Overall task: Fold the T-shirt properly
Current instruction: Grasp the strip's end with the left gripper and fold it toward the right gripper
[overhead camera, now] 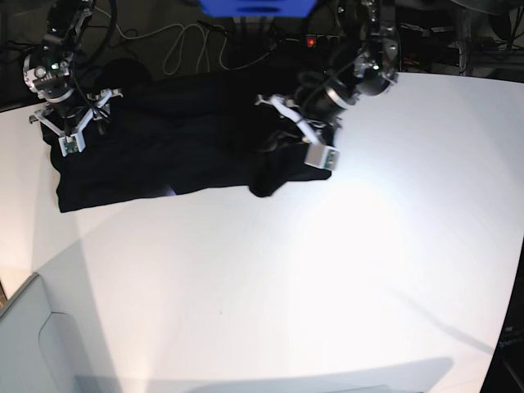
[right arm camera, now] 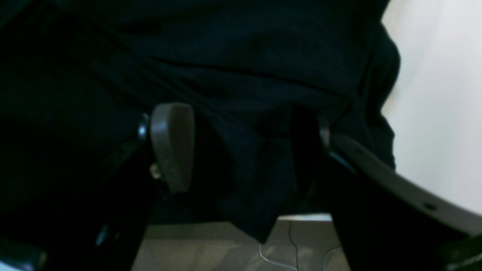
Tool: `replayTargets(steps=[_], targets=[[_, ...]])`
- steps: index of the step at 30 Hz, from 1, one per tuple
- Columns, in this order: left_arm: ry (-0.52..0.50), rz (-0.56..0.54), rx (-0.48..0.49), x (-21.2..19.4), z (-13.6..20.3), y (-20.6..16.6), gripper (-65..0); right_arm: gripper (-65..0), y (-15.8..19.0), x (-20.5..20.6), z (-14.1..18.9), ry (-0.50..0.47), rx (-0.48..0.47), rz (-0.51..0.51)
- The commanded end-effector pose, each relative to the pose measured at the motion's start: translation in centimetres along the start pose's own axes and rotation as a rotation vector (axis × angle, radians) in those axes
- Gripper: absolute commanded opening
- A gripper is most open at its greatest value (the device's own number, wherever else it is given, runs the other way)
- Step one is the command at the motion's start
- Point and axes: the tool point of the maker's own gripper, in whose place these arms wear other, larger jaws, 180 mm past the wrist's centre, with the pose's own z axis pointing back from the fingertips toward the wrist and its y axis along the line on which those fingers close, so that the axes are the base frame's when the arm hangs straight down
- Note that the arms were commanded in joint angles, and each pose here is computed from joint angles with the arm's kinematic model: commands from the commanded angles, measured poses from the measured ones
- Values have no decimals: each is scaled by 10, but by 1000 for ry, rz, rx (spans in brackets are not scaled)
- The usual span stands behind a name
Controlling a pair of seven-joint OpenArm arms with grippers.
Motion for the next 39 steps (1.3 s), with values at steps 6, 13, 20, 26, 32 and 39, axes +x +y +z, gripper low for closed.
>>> replayTargets(steps=[6,13,20,26,32,39], targets=[[-4,-45,-42,11,-20,-8,-650,-268,-4,11,4,-37,-5,20],[40,-35,-76,4,-44,-13,-650,-268,-4,11,4,-36,-5,20],[85,-69,-151,-3,-62,-38,-650,-268,-4,11,4,-36,-6,22],[70,-74,-180,-5,-72,-47,-650,-268,-5,10,5,-34,-7,21],[27,-86,-192,7,-74,-52,-650,-268,-5,9,5,-31,-8,20],[52,-80,-181,4,-84,-43,-650,-268,-9,9,6,-28,-13,35]])
